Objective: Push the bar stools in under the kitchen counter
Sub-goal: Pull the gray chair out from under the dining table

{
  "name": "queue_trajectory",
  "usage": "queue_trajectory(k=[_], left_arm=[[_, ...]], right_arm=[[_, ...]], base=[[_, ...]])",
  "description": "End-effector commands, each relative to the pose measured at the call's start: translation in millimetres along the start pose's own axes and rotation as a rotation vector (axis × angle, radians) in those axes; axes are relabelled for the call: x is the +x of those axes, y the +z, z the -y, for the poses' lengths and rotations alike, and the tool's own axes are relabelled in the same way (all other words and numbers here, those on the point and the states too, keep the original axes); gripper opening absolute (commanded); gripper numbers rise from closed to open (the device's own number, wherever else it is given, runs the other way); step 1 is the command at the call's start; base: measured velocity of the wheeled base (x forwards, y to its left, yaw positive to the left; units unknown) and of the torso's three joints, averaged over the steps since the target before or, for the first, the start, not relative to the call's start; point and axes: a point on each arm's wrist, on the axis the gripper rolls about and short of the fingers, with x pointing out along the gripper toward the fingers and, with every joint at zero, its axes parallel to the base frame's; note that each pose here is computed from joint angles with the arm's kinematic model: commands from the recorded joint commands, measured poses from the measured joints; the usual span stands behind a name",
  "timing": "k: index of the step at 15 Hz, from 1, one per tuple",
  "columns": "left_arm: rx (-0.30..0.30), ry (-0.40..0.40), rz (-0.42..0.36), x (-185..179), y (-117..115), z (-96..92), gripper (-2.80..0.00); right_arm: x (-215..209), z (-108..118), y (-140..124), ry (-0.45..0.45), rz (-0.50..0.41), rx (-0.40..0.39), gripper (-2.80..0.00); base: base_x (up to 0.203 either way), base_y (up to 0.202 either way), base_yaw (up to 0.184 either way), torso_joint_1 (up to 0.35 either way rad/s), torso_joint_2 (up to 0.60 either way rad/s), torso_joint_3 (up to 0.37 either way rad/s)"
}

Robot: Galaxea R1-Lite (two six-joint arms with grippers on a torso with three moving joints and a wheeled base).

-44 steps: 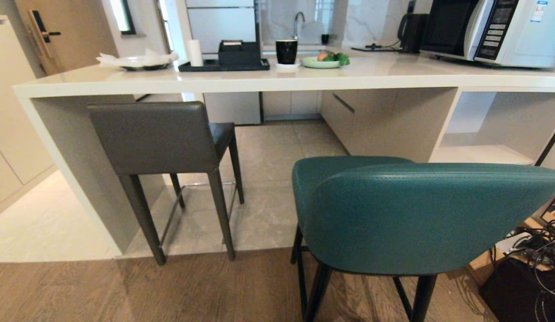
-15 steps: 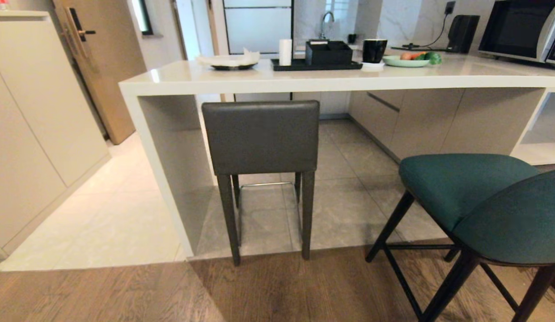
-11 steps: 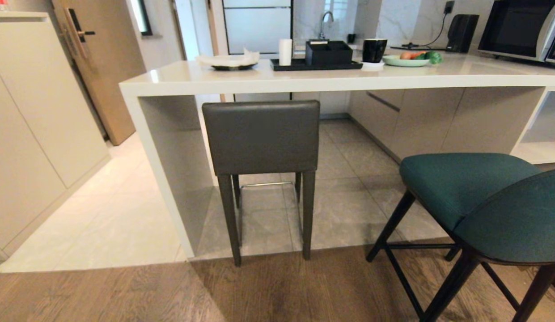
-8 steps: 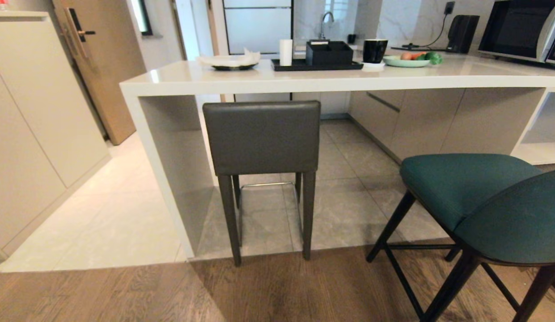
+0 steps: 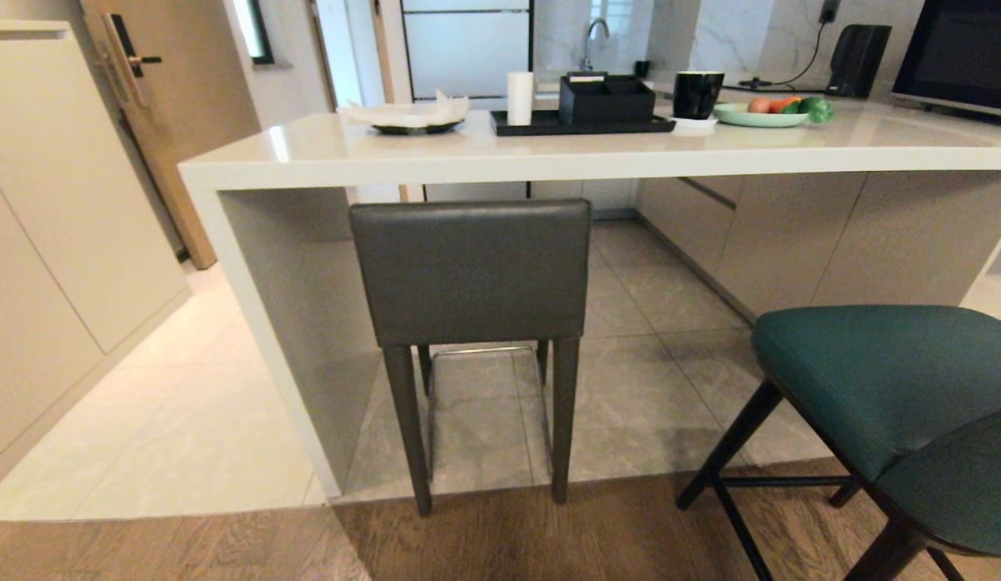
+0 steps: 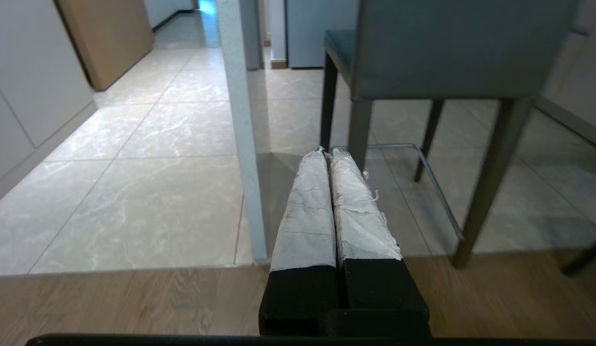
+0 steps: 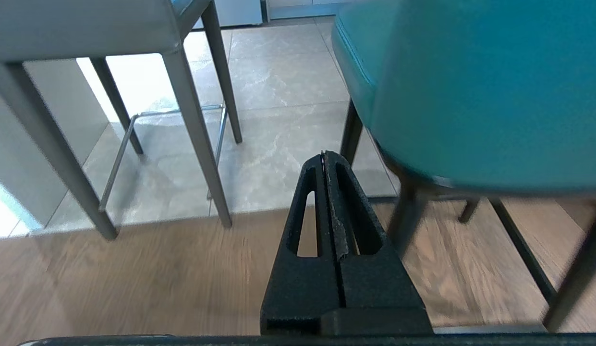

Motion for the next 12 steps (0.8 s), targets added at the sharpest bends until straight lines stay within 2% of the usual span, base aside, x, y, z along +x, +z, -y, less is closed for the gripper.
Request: queue_trajectory(k=[1,12], left_arm=[[0.0,0.0,-0.04,2.0,-11.3,0.0,-2.8],[0.0,0.0,-0.039,2.0,-11.2,0.0,-2.8]], right_arm=[[0.1,0.0,0.1,0.0,-0.001,0.001,-2.8],[0.1,0.0,0.1,-0.002,-0.001,0.002,-2.8]], base=[[0.192,0.0,-0.001,0.002,0.0,0.002],[0.195,0.0,0.003,0.001,0.0,0.002]])
